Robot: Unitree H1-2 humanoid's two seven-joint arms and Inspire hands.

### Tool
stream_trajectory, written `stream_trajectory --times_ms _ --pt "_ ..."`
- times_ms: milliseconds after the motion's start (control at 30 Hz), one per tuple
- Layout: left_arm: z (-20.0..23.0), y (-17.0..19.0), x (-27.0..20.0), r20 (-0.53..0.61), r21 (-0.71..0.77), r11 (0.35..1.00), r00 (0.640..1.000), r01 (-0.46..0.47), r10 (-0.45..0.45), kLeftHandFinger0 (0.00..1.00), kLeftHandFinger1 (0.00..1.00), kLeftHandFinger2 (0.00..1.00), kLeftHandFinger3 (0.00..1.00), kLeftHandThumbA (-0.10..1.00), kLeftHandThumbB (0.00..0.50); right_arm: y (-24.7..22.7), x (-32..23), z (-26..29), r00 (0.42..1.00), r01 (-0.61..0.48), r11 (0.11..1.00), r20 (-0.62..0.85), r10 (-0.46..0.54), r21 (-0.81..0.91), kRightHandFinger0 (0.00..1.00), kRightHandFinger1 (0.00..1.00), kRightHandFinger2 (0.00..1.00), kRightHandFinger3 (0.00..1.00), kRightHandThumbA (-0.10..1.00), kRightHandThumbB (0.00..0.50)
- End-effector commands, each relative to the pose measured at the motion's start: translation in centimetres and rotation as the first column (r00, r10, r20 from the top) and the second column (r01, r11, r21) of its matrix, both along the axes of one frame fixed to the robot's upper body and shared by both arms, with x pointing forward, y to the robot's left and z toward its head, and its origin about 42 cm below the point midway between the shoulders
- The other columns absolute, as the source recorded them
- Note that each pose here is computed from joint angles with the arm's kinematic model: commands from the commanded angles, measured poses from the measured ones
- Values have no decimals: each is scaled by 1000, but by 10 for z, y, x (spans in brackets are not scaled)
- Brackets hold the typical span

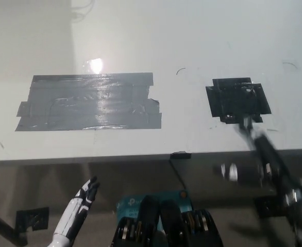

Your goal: A stapler is kept on the black spot marked on the desk infront of the robot. The robot picks up the stapler using its right hand and passes it to a person

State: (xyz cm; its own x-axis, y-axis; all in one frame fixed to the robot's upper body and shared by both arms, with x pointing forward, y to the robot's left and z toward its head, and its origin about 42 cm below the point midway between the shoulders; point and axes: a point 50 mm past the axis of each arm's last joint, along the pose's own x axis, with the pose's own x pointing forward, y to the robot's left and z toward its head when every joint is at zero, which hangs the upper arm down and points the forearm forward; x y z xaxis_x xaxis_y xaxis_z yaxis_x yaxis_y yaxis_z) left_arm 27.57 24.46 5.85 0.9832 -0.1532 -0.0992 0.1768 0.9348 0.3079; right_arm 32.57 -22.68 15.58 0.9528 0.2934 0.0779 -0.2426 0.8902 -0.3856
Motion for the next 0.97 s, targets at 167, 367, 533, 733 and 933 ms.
stream_trajectory --times_ms 167,367,533,733,933 --pt "-2 -4 -46 25 -47 999 1000 8 -7 1000 1000 1000 1000 1000 500 14 -131 20 979 -124 935 194 61 332 1000 1000 1000 1000 1000 275" --pt "-4 -4 -48 12 -32 999 1000 7 -6 1000 1000 1000 1000 1000 500 11 -107 -30 999 -38 946 19 33 321 1000 1000 1000 1000 1000 327" --pt "-6 -2 -51 -1 -42 999 1000 -4 4 1000 1000 1000 1000 1000 500 8 -100 -59 998 -22 959 -58 40 282 1000 1000 1000 1000 1000 356" --pt "-8 -2 -52 -9 -33 999 1000 0 0 1000 1000 1000 1000 1000 500 4 -101 -69 992 -23 961 -117 57 274 1000 1000 1000 1000 1000 369" --pt "-8 0 -52 -10 -36 999 1000 0 0 1000 1000 1000 1000 1000 500 5 -103 -71 991 -21 961 -120 56 275 1000 1000 1000 1000 1000 375"
